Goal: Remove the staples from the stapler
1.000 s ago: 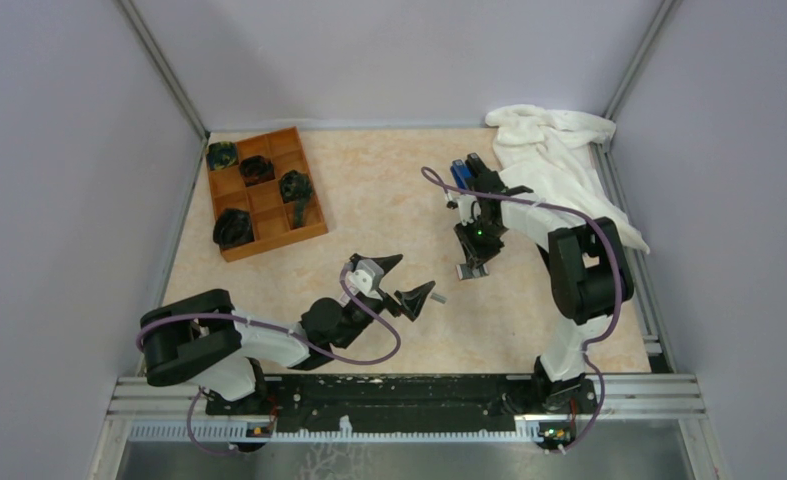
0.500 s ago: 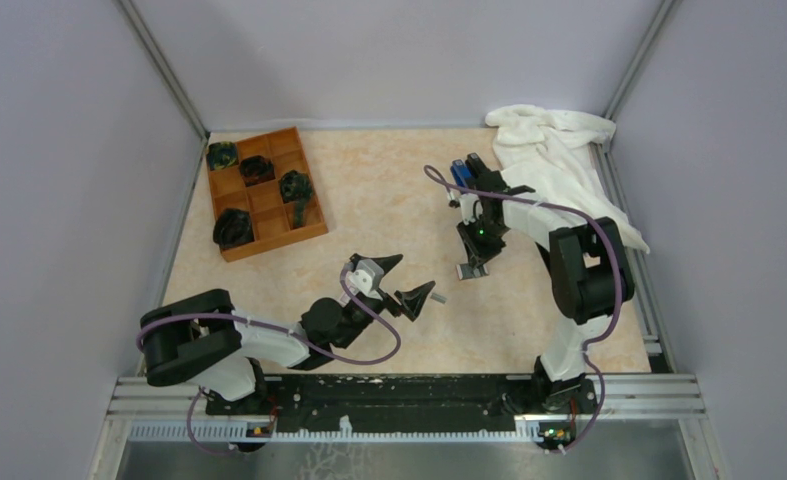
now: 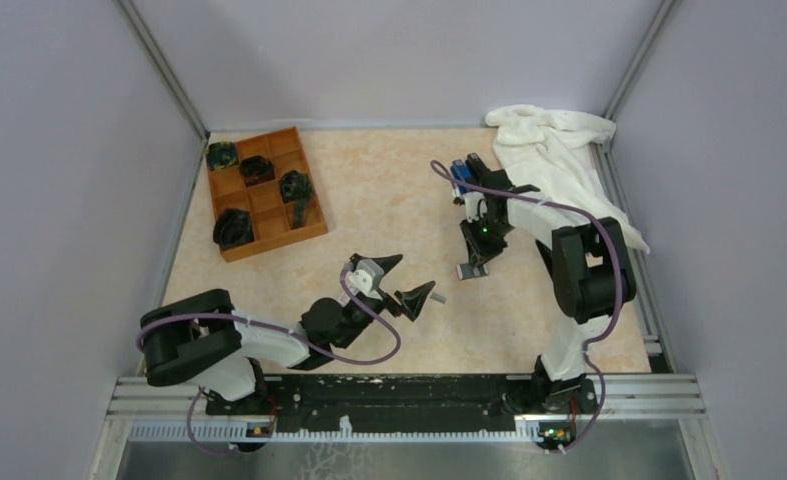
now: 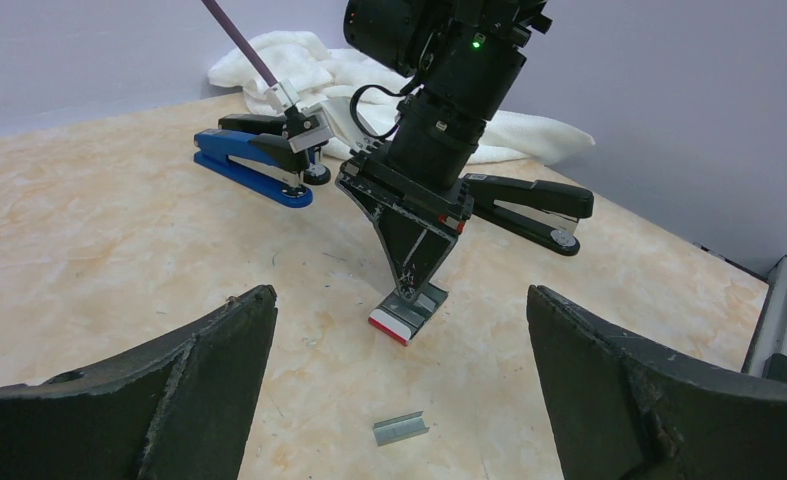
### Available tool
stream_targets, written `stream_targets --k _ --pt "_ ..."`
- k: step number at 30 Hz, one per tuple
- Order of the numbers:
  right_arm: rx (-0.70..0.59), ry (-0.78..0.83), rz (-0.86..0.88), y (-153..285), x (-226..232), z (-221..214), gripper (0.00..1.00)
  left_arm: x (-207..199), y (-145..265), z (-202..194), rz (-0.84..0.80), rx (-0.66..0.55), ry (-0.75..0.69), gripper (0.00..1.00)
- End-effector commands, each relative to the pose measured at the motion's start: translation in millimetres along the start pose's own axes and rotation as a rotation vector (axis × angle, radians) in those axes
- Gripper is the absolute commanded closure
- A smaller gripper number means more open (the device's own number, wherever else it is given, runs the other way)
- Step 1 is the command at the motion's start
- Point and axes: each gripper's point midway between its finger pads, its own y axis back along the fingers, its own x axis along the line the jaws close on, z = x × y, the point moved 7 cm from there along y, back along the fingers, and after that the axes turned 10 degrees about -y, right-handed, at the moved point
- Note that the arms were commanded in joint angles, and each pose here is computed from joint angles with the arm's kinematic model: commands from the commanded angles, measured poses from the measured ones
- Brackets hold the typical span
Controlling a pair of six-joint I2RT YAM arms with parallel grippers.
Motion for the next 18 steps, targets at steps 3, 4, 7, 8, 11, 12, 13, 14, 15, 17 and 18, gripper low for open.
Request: stream_targets --k 3,4,7,8,11,12,13,14,15,17,18 --pt "-0.06 -0.005 0.041 9.0 5.4 16.2 0.82 -2.8 -5.0 6.5 0.002 -0.026 0.004 0.01" --pt "-0.058 -0.004 0.042 8.7 5.6 16.0 0.82 -2.5 -5.2 6.7 0.003 -0.027 0.004 0.01" --pt "-0.056 -0.005 0.041 7.9 5.3 16.1 0.81 -2.5 -4.8 6.6 0.003 -0.027 0.004 0.01" --pt "-0.057 -0.005 0.04 7.9 5.1 16.2 0.81 -2.7 -4.7 6.5 0.002 -0.027 0.004 0.01" --pt "-0.053 -0.006 0.035 7.3 4.0 15.8 0.8 -2.4 -4.8 6.6 0.003 -0.027 0.004 0.01" --pt "-0.053 -0.006 0.033 7.3 3.7 15.7 0.8 -2.6 -4.8 6.6 0.003 -0.027 0.005 0.01" --pt "-0.051 -0.006 0.031 7.1 3.4 15.5 0.8 -2.3 -4.6 6.0 0.003 -0.026 0.003 0.01" --pt "-0.056 -0.004 0.029 7.9 3.4 16.3 0.8 -2.4 -4.4 6.3 0.003 -0.027 0.005 0.01" --pt "-0.056 -0.005 0.027 8.3 3.0 16.3 0.8 -2.3 -4.5 6.5 0.003 -0.028 0.005 0.01" --pt "-0.061 -0.004 0.022 9.3 2.6 16.7 0.8 -2.6 -4.4 6.4 0.002 -0.027 0.006 0.01" --pt "-0.062 -0.004 0.022 9.4 2.5 16.9 0.8 -2.4 -4.5 6.4 0.003 -0.027 0.005 0.01"
